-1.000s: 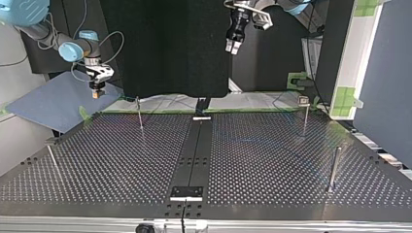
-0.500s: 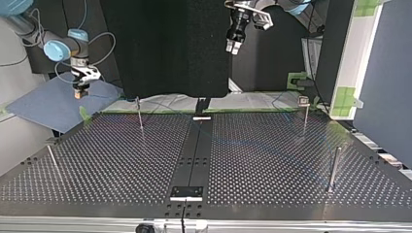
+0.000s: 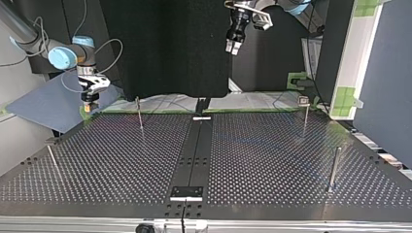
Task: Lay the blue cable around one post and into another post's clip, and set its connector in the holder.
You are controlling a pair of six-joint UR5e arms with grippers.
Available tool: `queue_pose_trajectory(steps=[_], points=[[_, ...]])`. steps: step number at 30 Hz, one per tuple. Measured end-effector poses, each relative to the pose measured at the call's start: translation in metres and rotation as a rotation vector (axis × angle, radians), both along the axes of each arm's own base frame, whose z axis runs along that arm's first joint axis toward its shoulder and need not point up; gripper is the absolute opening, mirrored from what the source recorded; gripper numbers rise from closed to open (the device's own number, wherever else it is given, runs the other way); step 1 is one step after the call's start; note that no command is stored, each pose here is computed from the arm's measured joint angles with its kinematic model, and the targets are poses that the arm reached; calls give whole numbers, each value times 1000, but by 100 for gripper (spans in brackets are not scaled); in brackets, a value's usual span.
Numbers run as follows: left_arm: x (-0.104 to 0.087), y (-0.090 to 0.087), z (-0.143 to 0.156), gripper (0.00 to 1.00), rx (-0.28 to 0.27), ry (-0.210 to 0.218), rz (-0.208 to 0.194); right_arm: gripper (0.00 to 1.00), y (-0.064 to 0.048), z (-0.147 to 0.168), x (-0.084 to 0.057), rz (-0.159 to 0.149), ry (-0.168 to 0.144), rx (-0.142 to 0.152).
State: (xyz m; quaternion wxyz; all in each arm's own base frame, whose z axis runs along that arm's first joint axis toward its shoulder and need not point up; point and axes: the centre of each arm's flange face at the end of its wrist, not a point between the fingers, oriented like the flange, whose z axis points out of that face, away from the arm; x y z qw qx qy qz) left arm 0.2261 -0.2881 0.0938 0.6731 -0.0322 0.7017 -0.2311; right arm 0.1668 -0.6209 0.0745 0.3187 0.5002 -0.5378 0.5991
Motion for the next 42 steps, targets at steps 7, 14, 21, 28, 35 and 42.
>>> queue_pose_trajectory(steps=[7,14,21,28,35,42], points=[[1,-1,1,100,-10,-3,-2,0,12,33,37,61,-1,-9],[2,-2,1,100,-18,-4,-3,0,27,65,67,109,7,-13],[2,-2,2,100,-26,-4,-5,0,31,98,64,75,43,-26],[3,-3,2,100,-31,-4,-5,0,29,134,56,20,96,-58],[4,-4,3,100,-32,-4,-6,0,32,174,50,-3,155,-90],[6,-5,3,100,-29,1,-5,0,37,205,43,-14,204,-137]])
